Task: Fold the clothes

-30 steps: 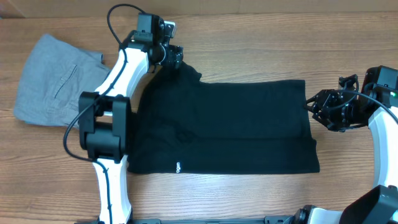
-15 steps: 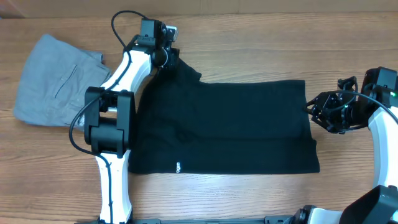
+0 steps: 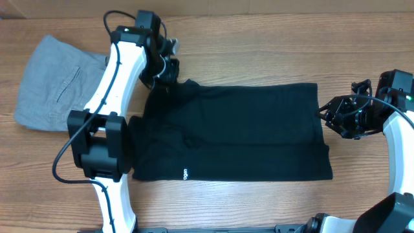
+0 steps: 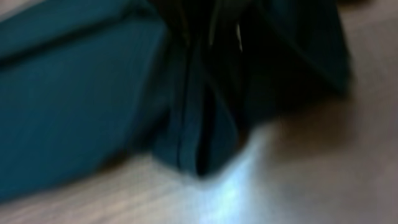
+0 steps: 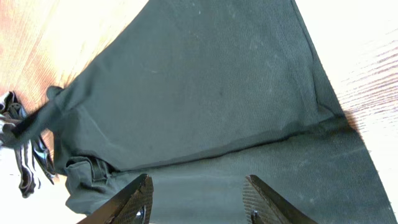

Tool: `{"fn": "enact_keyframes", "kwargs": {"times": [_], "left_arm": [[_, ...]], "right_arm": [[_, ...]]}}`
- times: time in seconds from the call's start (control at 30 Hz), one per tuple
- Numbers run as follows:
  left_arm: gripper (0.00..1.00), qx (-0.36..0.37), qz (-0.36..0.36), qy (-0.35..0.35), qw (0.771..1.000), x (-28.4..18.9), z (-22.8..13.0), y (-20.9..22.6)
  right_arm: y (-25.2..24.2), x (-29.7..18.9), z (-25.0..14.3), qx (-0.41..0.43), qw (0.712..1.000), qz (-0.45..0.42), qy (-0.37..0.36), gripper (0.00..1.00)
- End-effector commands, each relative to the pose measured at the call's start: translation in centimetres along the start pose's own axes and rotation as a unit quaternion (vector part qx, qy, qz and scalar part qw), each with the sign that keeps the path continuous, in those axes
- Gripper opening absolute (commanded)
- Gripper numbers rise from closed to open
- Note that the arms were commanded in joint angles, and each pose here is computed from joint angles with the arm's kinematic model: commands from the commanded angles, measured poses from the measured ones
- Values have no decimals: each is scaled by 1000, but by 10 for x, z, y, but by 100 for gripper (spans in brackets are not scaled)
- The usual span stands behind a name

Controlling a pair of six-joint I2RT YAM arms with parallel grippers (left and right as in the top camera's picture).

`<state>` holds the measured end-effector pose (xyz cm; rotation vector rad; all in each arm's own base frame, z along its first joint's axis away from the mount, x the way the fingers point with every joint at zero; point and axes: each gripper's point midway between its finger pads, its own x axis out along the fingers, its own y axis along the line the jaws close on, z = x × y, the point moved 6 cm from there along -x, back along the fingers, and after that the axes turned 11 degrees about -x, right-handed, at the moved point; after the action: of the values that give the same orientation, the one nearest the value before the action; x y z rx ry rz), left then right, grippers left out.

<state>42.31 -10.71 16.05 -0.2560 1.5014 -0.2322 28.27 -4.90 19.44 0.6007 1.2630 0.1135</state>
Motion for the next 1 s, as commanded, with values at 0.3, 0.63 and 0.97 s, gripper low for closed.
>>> {"fn": "enact_keyframes", "kwargs": {"times": [0.3, 0.63, 0.97], "left_arm": [[35, 15, 64, 54, 996, 15, -26, -5], [51, 39, 90, -83, 992, 35, 37, 13], [45, 56, 8, -24, 998, 87, 31, -2]], "right_arm": [[4, -5, 6, -18, 1000, -1, -19, 51], [4, -5, 6, -18, 1000, -1, -19, 51], [4, -5, 6, -18, 1000, -1, -20, 51]]}}
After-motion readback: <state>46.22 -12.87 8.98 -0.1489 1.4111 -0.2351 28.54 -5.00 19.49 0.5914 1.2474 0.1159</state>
